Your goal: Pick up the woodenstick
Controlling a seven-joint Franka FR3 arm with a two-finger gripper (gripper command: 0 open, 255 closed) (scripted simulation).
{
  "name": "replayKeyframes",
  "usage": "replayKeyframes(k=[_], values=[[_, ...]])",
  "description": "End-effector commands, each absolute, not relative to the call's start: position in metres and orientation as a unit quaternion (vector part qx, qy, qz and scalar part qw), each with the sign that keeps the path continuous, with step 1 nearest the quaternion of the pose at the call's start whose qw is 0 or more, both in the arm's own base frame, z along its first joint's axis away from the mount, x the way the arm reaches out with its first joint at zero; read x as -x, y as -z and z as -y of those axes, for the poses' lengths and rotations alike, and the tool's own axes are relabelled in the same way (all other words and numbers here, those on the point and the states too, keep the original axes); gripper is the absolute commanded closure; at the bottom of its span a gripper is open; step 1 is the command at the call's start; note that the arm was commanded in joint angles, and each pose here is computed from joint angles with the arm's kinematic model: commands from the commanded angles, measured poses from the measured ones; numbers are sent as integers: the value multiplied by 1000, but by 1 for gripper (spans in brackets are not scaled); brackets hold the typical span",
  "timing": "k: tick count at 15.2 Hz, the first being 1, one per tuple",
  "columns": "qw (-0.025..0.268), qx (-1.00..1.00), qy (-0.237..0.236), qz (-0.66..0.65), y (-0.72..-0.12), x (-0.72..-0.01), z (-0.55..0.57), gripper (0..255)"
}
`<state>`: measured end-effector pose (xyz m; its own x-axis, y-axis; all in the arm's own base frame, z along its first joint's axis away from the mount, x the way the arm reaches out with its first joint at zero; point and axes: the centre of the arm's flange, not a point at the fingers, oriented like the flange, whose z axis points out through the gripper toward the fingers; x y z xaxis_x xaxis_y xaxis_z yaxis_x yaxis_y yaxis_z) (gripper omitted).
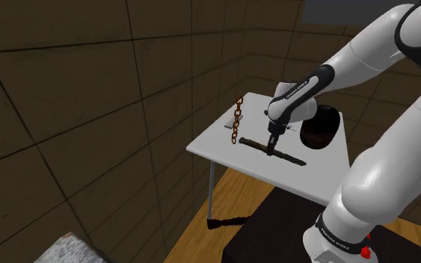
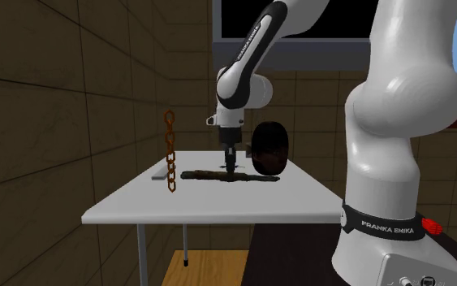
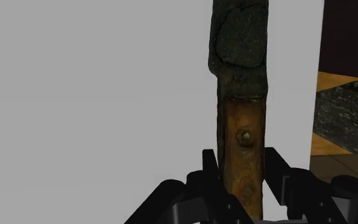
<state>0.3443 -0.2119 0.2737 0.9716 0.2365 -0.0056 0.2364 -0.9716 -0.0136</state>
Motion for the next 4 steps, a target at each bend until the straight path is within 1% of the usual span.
replayKeyframes(k=[1, 4], values=[[6, 993, -4, 119, -285, -345, 211, 255], [6, 993, -4, 119, -291, -345, 211, 255]])
